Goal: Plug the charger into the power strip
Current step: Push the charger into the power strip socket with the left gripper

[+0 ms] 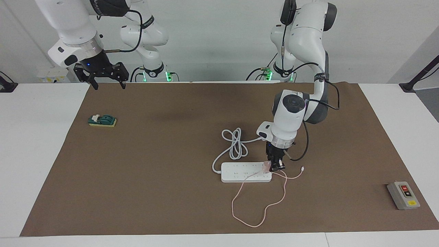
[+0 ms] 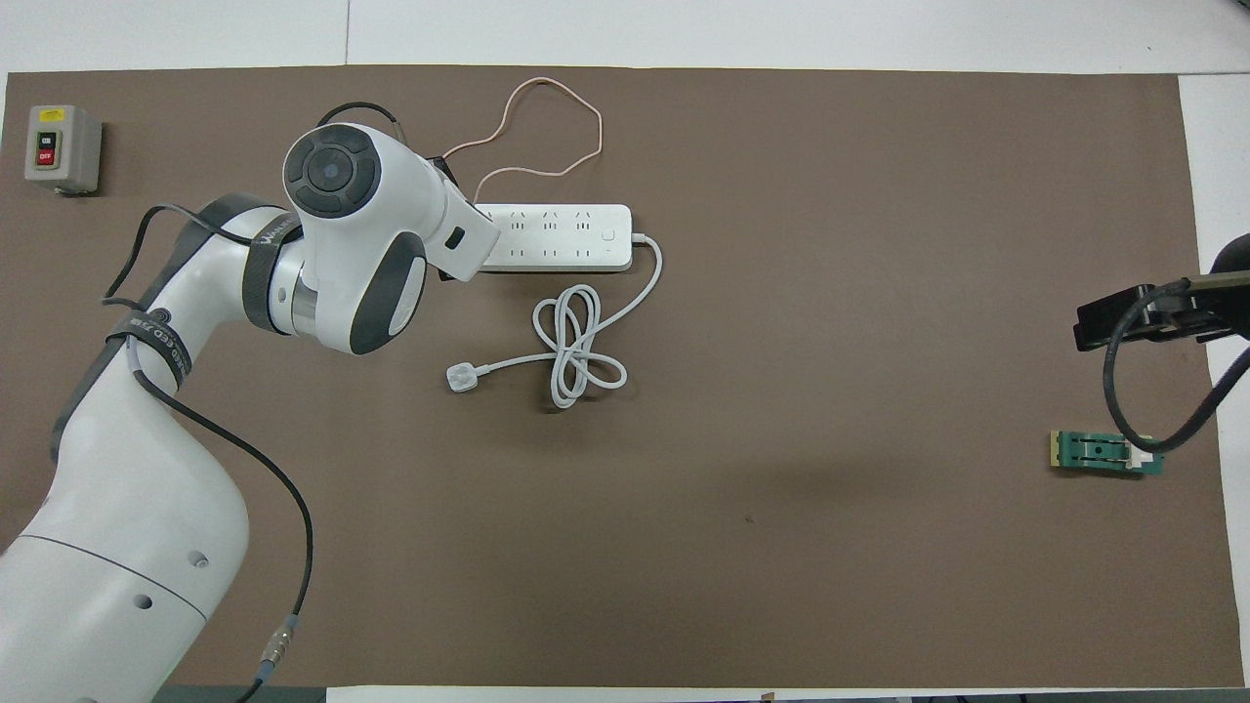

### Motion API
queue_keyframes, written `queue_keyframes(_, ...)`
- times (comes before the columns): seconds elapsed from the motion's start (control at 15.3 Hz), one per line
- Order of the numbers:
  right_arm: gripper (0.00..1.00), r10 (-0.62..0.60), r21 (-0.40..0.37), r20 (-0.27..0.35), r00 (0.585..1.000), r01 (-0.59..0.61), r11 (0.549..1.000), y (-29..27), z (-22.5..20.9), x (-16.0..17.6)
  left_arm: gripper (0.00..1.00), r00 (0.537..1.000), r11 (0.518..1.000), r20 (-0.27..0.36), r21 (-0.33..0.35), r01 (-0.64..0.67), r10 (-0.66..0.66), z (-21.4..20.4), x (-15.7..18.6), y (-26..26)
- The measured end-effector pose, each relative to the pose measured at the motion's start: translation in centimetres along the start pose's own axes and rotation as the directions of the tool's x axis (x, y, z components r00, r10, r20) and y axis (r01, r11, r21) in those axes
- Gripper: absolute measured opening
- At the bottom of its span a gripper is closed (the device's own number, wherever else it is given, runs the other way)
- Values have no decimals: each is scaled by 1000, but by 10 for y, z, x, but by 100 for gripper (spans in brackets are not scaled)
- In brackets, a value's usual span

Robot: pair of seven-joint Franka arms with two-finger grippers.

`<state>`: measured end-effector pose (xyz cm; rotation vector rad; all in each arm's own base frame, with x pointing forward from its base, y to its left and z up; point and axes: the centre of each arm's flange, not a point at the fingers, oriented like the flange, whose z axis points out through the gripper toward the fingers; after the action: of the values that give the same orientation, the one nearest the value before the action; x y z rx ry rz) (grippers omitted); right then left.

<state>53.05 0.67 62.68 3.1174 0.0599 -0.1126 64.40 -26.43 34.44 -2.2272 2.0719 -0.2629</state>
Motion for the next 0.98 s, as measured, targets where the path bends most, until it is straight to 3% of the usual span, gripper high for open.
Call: queue_keyframes(0.98, 100, -1, 12, -14, 1000, 1, 1000, -2, -4, -1, 29, 1000, 999, 10, -34, -14, 15, -4, 1, 19)
